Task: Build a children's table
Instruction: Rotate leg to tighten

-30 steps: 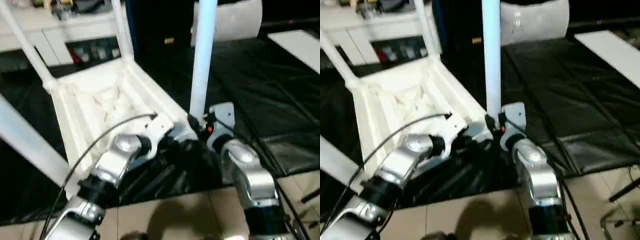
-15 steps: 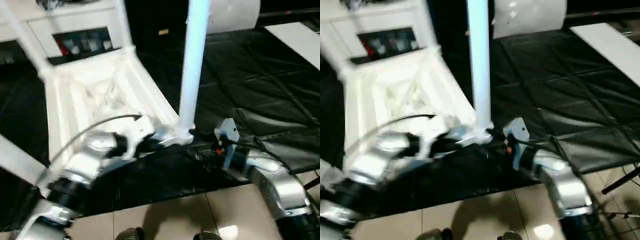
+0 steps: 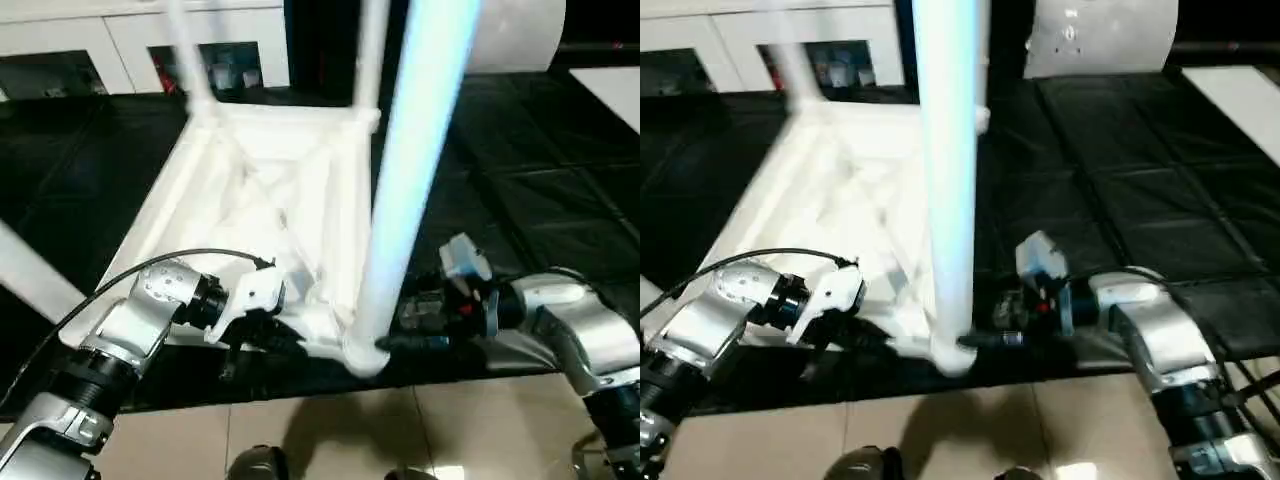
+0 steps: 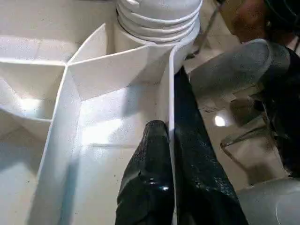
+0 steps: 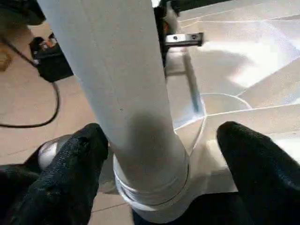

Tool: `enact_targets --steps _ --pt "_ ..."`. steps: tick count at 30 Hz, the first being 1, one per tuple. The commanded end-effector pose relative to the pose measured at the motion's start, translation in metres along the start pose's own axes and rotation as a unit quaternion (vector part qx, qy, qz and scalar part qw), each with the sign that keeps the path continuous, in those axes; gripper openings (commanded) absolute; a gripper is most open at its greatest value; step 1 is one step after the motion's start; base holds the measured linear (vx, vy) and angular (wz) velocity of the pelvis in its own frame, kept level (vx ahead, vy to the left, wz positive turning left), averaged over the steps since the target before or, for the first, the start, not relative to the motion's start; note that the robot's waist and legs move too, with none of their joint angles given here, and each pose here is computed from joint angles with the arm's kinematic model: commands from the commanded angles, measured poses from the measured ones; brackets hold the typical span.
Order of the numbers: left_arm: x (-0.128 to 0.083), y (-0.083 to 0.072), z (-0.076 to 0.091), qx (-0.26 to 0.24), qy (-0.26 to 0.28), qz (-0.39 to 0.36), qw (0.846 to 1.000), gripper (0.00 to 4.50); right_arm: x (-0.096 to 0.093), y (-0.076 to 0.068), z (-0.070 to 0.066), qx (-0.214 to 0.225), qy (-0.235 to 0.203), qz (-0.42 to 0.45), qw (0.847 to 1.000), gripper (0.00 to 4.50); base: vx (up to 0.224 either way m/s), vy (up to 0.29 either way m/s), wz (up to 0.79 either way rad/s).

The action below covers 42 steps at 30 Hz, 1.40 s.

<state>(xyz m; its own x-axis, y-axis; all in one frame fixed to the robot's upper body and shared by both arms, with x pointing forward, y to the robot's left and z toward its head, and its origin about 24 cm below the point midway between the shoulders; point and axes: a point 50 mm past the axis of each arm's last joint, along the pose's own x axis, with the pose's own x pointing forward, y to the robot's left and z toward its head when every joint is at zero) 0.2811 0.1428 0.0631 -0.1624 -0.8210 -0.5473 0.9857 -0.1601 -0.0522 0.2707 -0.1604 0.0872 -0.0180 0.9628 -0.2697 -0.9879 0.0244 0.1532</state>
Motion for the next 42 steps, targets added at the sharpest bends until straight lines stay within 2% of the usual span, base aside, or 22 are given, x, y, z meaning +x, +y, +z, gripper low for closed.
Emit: enact_targets --steps 1,9,12,13,17,20,26,27,29,32,33,34,35,40,42 --pt "0.012 -0.005 0.009 0.03 -0.006 -0.073 0.997 0.0 0.0 -0.001 0.004 0.0 0.006 0.018 1.0 3.58 0.0 0.0 0.0" --pt "0.014 0.001 0.012 0.045 0.003 -0.082 0.996 0.0 0.01 -0.003 0.001 0.005 0.021 0.067 0.998 2.9 0.0 0.0 0.0" --pt "0.015 0.002 0.012 0.046 0.004 -0.082 0.996 0.0 0.015 -0.003 0.0 0.005 0.024 0.079 0.997 2.79 0.0 0.0 0.0" --pt "0.015 0.002 0.012 0.046 0.004 -0.082 0.996 0.0 0.015 -0.003 0.0 0.005 0.024 0.079 0.997 2.55 0.0 0.0 0.0" --pt "0.013 0.005 0.011 0.043 0.005 -0.076 0.996 0.0 0.017 -0.003 0.0 0.008 0.023 0.089 0.996 2.4 0.0 0.0 0.0" --pt "0.011 0.007 0.01 0.039 0.005 -0.068 0.997 0.0 0.019 -0.002 0.0 0.011 0.018 0.095 0.995 2.22 0.0 0.0 0.0" --pt "0.007 0.012 0.011 0.01 -0.025 -0.014 1.0 0.0 0.022 -0.001 0.002 0.028 -0.025 0.065 0.997 2.13 0.0 0.0 0.0" --pt "0.004 0.016 0.01 -0.006 -0.032 0.027 0.999 0.0 0.022 -0.002 0.001 0.04 -0.05 0.025 0.998 2.13 0.0 0.0 0.0" --pt "0.001 0.019 0.007 -0.025 -0.033 0.074 0.996 0.0 0.023 -0.001 -0.003 0.049 -0.068 -0.015 0.996 2.13 0.0 0.0 0.0" --pt "0.001 0.021 0.007 -0.049 -0.042 0.12 0.991 0.0 0.027 0.003 -0.012 0.044 -0.064 -0.062 0.995 2.1 0.0 0.0 0.0" --pt "0.006 0.02 0.01 -0.062 -0.05 0.142 0.987 0.0 0.032 0.003 -0.017 0.041 -0.059 -0.105 0.992 2.1 0.0 0.0 0.0" --pt "0.006 0.02 0.01 -0.062 -0.05 0.142 0.987 0.0 0.032 0.003 -0.017 0.041 -0.059 -0.105 0.992 2.1 0.0 0.0 0.0" --pt "0.012 0.021 0.013 -0.07 -0.055 0.165 0.982 0.0 0.038 0.003 -0.02 0.04 -0.057 -0.142 0.987 2.1 0.0 0.0 0.0" --pt "0.032 0.028 0.027 -0.094 -0.071 0.215 0.97 0.0 0.055 -0.001 -0.02 0.052 -0.063 -0.222 0.972 2.03 0.0 0.0 0.0" --pt "0.046 0.036 0.039 -0.109 -0.083 0.255 0.957 0.0 0.067 -0.007 -0.016 0.065 -0.071 -0.281 0.955 2.01 0.0 0.0 0.0"
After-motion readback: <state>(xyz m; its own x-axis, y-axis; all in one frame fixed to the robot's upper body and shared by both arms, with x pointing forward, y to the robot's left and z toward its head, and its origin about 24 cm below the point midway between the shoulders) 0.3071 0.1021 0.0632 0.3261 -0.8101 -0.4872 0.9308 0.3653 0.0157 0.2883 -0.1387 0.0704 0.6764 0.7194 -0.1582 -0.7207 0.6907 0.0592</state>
